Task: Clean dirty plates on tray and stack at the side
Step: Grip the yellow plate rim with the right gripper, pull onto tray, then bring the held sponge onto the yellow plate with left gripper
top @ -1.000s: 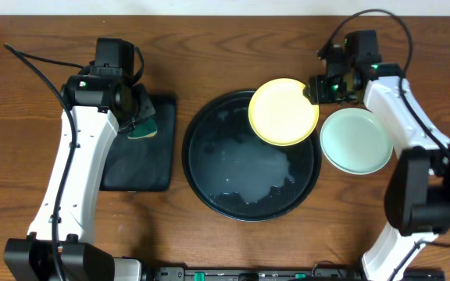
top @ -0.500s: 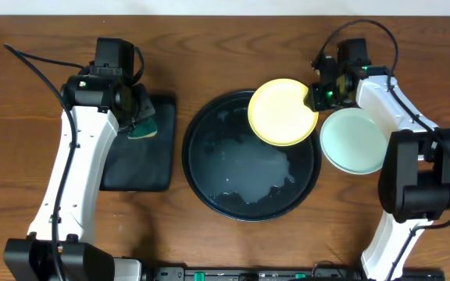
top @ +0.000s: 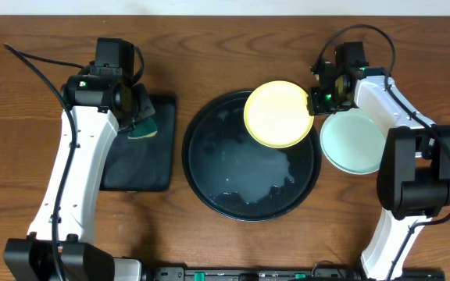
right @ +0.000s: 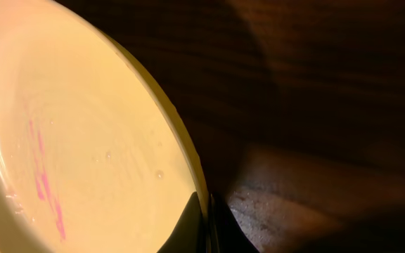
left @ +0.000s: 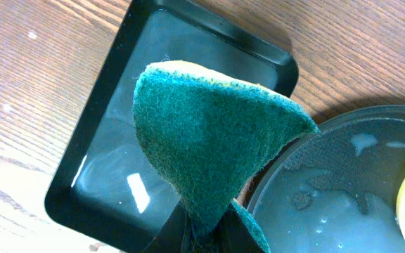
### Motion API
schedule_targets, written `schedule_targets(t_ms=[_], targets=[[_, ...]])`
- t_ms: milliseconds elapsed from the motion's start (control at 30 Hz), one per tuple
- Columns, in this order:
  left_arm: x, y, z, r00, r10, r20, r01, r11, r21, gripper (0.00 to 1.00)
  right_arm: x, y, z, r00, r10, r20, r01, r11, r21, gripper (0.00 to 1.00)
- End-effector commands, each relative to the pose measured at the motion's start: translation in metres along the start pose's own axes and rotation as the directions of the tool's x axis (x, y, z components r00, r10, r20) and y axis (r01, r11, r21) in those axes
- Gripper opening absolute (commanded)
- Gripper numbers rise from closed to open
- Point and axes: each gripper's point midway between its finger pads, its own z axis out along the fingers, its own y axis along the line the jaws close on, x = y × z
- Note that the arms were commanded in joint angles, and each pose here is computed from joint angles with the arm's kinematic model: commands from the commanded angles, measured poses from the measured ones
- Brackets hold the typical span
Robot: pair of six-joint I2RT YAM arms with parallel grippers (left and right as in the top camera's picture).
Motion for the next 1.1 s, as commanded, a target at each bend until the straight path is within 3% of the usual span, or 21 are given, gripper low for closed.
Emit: schedule_targets(t_ms=[0,333,633,867,1067], targets=[[0.0,0.001,0.004,1.0,0.016,-0.007,-0.016,1.0,-0.01,0.07,0.004,0.019,0.001,0.999,0.045,-0.026,-0.046,0.998,-0.047,0.01],[0.008,0.003,0.013,0.999,0.02,-0.031,-0.021,1.0,-0.021,0.07,0.03,0.076,-0.014,0.983,0.111,-0.147,-0.139,0.97,-0.2,0.01],[0.012,-0.017,0.022,0.997,0.066,-0.028,-0.066,0.998,0.0,0.08,0.049,0.079,0.003,0.976,0.071,-0.206,-0.091,0.992,-0.09,0.01],[0.023,-0.07,0.023,0.984,0.177,0.02,-0.178,0.981,0.076,0.08,0.06,0.089,0.018,0.971,0.054,-0.233,-0.058,0.998,-0.007,0.01],[0.042,-0.108,0.045,0.981,0.194,-0.007,-0.193,0.976,0.099,0.07,0.063,0.095,0.027,0.966,0.111,-0.232,-0.107,0.994,0.028,0.01]])
